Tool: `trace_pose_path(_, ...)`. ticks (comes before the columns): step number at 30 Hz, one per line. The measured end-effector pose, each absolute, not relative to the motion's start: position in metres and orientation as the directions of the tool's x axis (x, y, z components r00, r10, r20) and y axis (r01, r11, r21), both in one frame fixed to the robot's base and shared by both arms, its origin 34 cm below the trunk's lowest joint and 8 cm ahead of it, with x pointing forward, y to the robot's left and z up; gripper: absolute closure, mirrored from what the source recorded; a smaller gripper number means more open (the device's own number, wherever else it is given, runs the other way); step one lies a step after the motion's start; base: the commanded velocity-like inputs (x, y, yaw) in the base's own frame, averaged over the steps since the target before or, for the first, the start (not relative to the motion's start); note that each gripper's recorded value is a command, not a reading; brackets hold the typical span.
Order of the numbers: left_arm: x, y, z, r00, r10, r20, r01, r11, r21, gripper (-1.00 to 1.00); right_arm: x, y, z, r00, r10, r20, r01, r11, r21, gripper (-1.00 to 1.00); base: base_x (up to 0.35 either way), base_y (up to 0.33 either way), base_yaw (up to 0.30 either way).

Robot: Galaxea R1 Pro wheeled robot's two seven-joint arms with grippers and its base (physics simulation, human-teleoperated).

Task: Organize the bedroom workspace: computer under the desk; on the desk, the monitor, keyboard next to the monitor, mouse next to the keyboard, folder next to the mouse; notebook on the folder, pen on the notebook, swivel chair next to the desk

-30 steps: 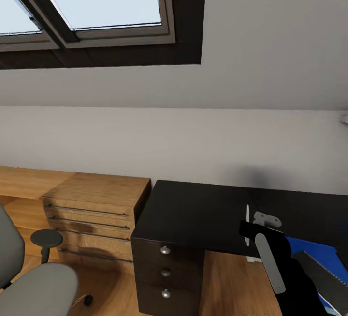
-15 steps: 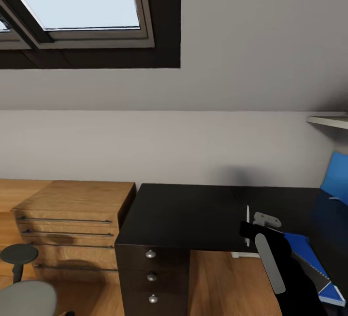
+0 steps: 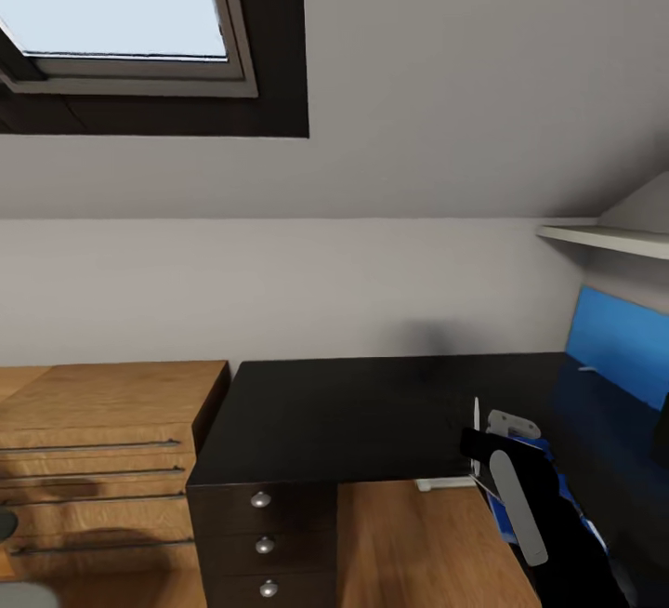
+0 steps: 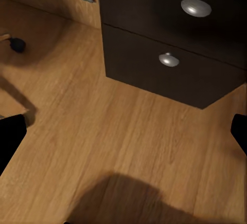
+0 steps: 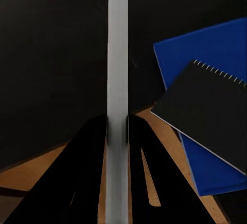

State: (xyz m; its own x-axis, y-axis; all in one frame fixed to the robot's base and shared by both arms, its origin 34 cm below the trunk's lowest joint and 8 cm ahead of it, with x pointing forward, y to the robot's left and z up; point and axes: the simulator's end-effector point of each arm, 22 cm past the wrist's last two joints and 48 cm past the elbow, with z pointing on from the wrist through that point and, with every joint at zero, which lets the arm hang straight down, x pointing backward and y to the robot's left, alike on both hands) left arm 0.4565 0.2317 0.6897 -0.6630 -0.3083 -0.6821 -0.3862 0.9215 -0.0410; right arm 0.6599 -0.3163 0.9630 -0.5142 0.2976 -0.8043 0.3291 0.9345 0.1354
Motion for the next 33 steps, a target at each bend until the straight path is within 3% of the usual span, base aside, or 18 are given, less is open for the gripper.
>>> trace_pose_path(8,0.459,0.233,0.693,-0.656,-0.306,-0.69,-0.386,0.922,-0.042,-1.0,0.659,-0.317,0.962,-0.517,0.299,-0.802,0.332,0.934,0.134,1.0,0.0,0.0,-0.225)
trace_pose_path(33,0.459,0.233,0.693,-0.654,-0.308,-0.691,-0.388,0.921,-0.044,-1.0,0.653,-0.344,0.902,-0.574,0.297,-0.763,0.39,0.919,0.064,1.0,0.0,0.0,-0.007)
